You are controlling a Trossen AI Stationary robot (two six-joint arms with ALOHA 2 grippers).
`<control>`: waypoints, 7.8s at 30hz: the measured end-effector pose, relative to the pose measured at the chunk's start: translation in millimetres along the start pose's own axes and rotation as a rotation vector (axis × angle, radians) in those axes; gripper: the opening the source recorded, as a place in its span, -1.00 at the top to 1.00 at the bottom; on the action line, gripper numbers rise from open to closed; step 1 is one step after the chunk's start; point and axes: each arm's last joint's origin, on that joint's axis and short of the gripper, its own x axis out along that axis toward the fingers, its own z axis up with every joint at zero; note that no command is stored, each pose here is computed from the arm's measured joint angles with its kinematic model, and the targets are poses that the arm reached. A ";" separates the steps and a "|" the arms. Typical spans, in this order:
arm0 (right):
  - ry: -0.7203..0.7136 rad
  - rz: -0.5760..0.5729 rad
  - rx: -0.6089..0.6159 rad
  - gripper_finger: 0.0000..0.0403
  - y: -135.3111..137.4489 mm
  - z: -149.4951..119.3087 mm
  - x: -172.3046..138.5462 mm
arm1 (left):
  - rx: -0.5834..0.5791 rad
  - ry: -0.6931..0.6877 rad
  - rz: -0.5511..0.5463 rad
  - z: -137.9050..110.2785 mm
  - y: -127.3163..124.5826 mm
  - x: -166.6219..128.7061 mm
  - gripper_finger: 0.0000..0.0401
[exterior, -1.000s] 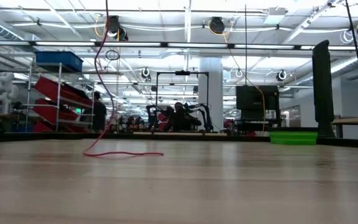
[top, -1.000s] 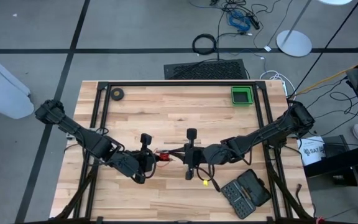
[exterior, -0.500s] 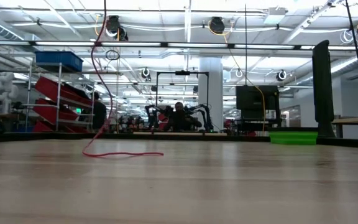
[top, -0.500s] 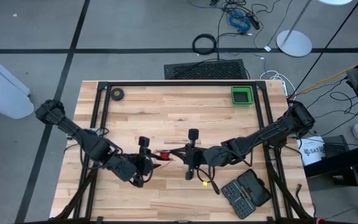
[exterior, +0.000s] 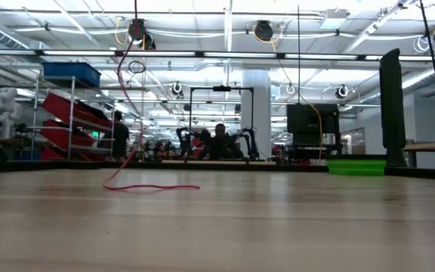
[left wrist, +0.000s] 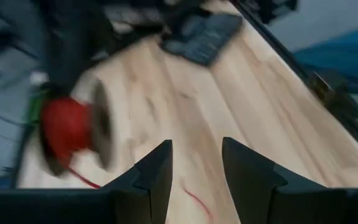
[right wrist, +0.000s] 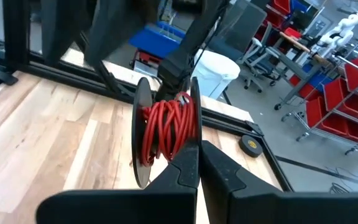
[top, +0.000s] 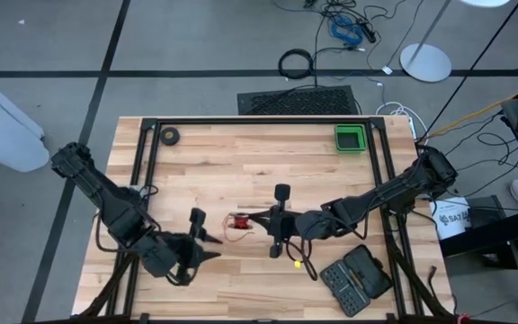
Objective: Coil cords
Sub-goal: Coil the red wire on the black spool
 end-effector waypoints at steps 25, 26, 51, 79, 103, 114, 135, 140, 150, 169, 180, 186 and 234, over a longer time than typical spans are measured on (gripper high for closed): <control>-0.038 0.125 -0.018 1.00 5.4 1.6 -1.6 | -0.026 -0.021 0.364 9.0 29.8 6.6 0.28; -0.039 0.124 -0.021 1.00 5.4 1.7 -1.6 | -0.023 -0.018 0.363 8.6 29.4 7.3 0.28; -0.034 0.124 -0.023 1.00 5.8 1.3 -1.6 | 0.024 0.001 0.303 6.1 18.4 5.5 0.28; -0.039 0.121 -0.023 1.00 5.3 1.7 -1.4 | -0.057 -0.028 0.291 9.7 29.9 12.0 0.28; -0.036 0.117 -0.025 1.00 5.2 1.5 -1.4 | -0.067 0.000 0.306 3.4 36.6 20.2 0.29; -0.037 0.113 -0.025 1.00 4.8 1.7 -1.2 | -0.044 0.006 0.304 2.9 37.4 20.8 0.82; 0.013 -0.096 0.027 0.63 12.1 2.9 -11.3 | -0.018 0.002 0.295 2.7 33.1 13.1 0.99; 0.058 -0.104 0.065 0.50 6.9 -3.4 -6.8 | 0.002 -0.019 0.266 3.2 26.0 0.3 0.99; -0.011 0.129 0.171 0.45 -2.4 -39.6 18.4 | 0.006 -0.096 0.278 6.1 15.4 -29.0 0.99; -0.255 0.346 0.215 0.45 27.7 -91.3 95.3 | 0.009 -0.097 0.327 5.9 14.4 -31.8 0.97; -0.275 0.334 0.202 0.44 28.1 -84.7 99.9 | 0.009 -0.097 0.327 6.0 14.4 -31.9 0.96; -0.249 0.333 0.187 0.44 28.9 -87.1 100.4 | 0.008 -0.097 0.327 6.0 14.4 -31.9 0.96; -0.256 0.360 0.224 0.40 21.0 -88.9 104.2 | 0.007 -0.098 0.326 6.1 14.4 -31.9 0.96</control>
